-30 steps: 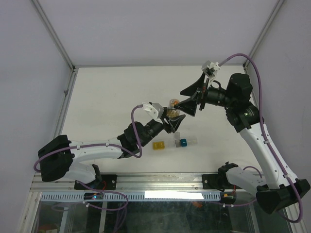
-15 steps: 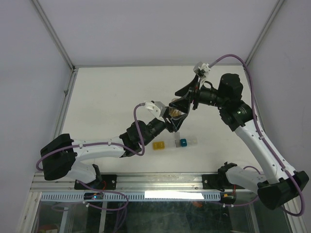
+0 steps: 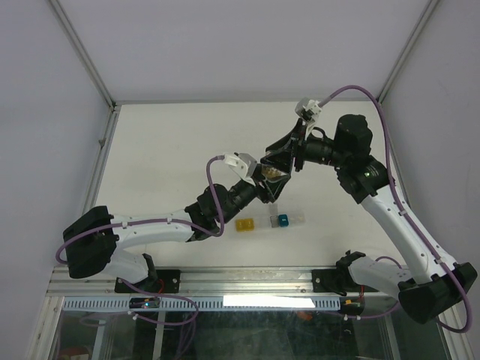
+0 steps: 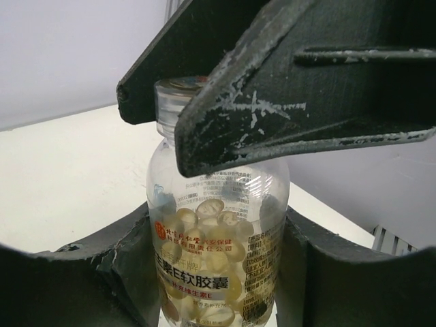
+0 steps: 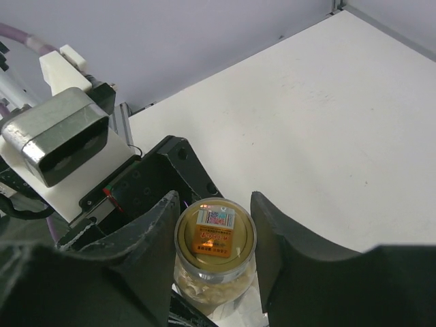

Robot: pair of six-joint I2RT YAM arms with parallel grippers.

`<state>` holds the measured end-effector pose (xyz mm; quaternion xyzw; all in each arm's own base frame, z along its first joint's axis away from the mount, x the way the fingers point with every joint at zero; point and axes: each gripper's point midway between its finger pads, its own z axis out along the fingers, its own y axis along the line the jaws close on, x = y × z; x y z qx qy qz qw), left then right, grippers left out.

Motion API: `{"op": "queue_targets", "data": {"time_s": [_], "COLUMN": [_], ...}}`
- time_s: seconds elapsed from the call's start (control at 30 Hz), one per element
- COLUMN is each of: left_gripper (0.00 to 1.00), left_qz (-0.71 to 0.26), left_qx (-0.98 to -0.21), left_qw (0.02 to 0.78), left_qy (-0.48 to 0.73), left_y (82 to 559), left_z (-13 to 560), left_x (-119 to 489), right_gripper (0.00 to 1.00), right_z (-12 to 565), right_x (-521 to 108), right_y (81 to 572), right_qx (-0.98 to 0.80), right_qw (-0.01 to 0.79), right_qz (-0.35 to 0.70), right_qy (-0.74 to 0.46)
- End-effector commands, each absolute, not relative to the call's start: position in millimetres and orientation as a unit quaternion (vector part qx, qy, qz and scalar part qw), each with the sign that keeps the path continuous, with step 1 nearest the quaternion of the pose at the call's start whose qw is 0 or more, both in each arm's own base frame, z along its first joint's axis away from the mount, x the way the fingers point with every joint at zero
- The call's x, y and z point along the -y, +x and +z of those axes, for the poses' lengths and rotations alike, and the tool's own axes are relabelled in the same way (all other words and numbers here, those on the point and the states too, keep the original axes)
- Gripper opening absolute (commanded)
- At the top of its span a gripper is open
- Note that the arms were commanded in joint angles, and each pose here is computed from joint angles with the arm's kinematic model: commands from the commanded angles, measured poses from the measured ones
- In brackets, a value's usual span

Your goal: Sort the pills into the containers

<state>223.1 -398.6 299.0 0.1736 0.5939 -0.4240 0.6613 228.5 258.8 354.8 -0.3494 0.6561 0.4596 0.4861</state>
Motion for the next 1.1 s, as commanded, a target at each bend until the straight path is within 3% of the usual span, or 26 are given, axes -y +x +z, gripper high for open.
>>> {"op": "queue_targets", "data": {"time_s": [0.0, 0.1, 0.27, 0.5, 0.63, 0.77, 0.8, 0.93, 0.97, 1.07], "left_gripper": [0.00, 0.00, 0.00, 0.00, 0.00, 0.00, 0.00, 0.00, 0.00, 0.00], "left_qz": [-0.461, -0.470, -0.528, -0.645, -0.670, -0.690, -0.692, -0.685, -0.678, -0.641], "left_qx": [-0.557, -0.553, -0.523, -0.321, -0.275, -0.249, -0.250, -0.272, -0.281, -0.336], "left_qw": [0.671, 0.667, 0.630, 0.463, 0.391, 0.375, 0.376, 0.400, 0.416, 0.456], "left_qy": [0.164, 0.168, 0.225, 0.516, 0.567, 0.567, 0.564, 0.545, 0.537, 0.518], "left_y": [214, 209, 192, 106, 90, 92, 95, 111, 116, 135], "left_z": [338, 340, 344, 344, 347, 350, 349, 343, 344, 331], "left_x": [404, 402, 398, 371, 373, 377, 380, 391, 393, 399], "right_gripper": [0.14, 0.00, 0.00, 0.00, 0.00, 0.00, 0.05, 0.87, 0.98, 1.00], "right_z": [381, 386, 393, 409, 414, 416, 418, 431, 432, 437], "right_x": [-258, -257, -257, -245, -241, -240, -240, -236, -234, -225], "right_y": [225, 216, 185, 111, 97, 96, 98, 113, 117, 127], "right_qx": [-0.619, -0.607, -0.554, -0.407, -0.363, -0.362, -0.367, -0.397, -0.420, -0.468], "right_qw": [0.521, 0.512, 0.484, 0.405, 0.418, 0.424, 0.427, 0.452, 0.446, 0.477], "right_qz": [0.458, 0.479, 0.528, 0.610, 0.598, 0.595, 0.596, 0.580, 0.580, 0.523], "right_qy": [-0.367, -0.375, -0.426, -0.546, -0.579, -0.580, -0.572, -0.549, -0.537, -0.529]}}
